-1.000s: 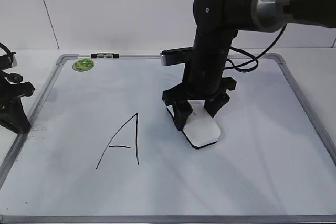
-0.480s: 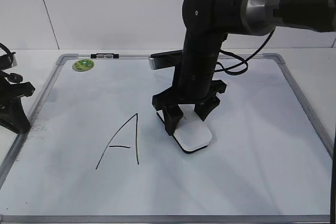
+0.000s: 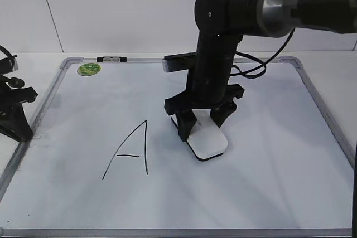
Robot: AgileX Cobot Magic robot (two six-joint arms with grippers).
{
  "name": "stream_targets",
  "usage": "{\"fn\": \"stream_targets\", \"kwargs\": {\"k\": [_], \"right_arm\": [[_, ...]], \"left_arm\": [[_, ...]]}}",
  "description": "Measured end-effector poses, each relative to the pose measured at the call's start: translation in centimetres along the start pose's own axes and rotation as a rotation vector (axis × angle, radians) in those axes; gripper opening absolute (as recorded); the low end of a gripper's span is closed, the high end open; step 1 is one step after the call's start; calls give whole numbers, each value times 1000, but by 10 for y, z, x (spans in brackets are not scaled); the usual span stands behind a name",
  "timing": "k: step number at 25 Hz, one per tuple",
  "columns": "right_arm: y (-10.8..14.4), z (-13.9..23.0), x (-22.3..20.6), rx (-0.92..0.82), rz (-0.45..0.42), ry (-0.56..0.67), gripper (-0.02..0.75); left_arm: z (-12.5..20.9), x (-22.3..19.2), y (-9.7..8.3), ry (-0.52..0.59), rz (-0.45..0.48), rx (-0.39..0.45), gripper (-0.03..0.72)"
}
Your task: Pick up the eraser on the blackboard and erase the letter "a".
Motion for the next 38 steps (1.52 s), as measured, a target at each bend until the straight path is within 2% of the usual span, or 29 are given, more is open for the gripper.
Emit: {"fn": "stream_targets", "kwargs": {"k": [11, 15, 21, 24, 27, 33, 38], "right_arm": [[-37, -10, 4, -71, 52, -20, 531], [-41, -11, 4, -86, 50, -20, 531], [-34, -10, 4, -70, 36, -17, 531], [-28, -8, 3, -37, 62, -20, 531], [-21, -7, 1, 4, 87, -24, 531], [4, 0, -3, 73, 83, -18, 531], [13, 3, -4, 96, 83, -16, 531]], "left_arm": [[0, 0, 0, 0, 0, 0, 34], [0, 0, 0, 0, 0, 0, 34], [0, 0, 0, 0, 0, 0, 34], [0, 0, 0, 0, 0, 0, 34], [0, 0, 0, 0, 0, 0, 34], [0, 0, 0, 0, 0, 0, 34], [0, 0, 0, 0, 0, 0, 34]]}}
Point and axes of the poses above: a point on each arm's last joint axis where the gripper is mounted, x pointing back along that axis away from the gripper, y along the wrist's bending axis when the last joint is at zero, z = x × y, the point moved 9 cm from there along -x, pointing out along that axis toward the gripper, and after that the axes turned 13 degrees about -x, right-handed, at the moved point
